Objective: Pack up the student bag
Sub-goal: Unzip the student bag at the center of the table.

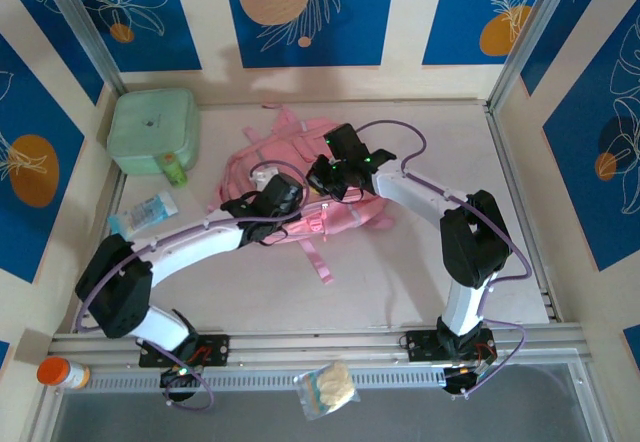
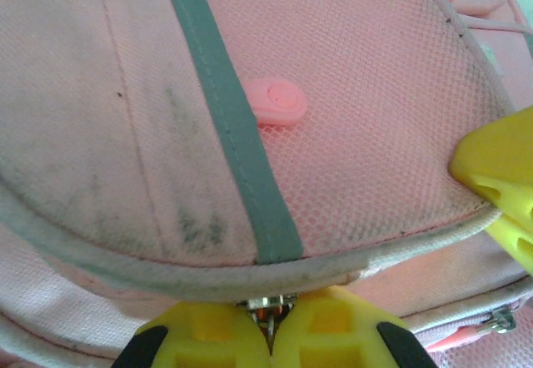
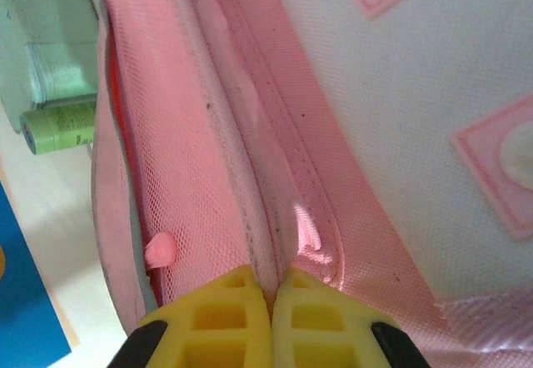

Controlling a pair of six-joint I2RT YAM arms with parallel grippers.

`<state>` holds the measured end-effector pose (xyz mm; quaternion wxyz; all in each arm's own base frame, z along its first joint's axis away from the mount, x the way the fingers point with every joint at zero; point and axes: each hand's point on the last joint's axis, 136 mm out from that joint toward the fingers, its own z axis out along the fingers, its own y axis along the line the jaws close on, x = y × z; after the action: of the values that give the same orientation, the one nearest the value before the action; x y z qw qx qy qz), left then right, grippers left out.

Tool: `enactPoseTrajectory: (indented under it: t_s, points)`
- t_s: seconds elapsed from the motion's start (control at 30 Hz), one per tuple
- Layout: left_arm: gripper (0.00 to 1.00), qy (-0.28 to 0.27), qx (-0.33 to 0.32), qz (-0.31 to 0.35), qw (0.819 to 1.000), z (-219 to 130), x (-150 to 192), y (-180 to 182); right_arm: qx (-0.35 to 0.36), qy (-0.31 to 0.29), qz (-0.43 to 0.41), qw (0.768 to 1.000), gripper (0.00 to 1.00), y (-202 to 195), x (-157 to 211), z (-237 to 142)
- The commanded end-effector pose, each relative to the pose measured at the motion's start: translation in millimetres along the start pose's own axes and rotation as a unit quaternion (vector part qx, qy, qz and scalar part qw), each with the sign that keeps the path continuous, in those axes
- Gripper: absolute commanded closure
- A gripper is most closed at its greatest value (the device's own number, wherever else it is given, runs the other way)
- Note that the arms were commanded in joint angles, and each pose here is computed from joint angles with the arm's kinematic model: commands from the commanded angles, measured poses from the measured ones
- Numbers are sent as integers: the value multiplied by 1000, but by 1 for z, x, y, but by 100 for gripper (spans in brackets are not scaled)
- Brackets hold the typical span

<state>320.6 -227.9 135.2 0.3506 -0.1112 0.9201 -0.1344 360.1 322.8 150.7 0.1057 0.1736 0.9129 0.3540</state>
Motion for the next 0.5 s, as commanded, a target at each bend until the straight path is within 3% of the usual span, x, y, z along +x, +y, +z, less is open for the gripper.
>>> enactPoseTrajectory:
  t_s: [0.0, 0.23, 0.47]
  points:
    - [100, -8, -28, 43, 999, -20, -11, 24, -33, 17, -65, 997, 100, 25, 0, -14]
    - [100, 85, 28, 94, 991, -28, 30, -5, -40, 60, -154, 985, 100, 47, -11, -9]
    - [100, 122, 94, 102, 983, -29, 64, -65, -21, 51, -142, 988, 100, 16, -60, -27]
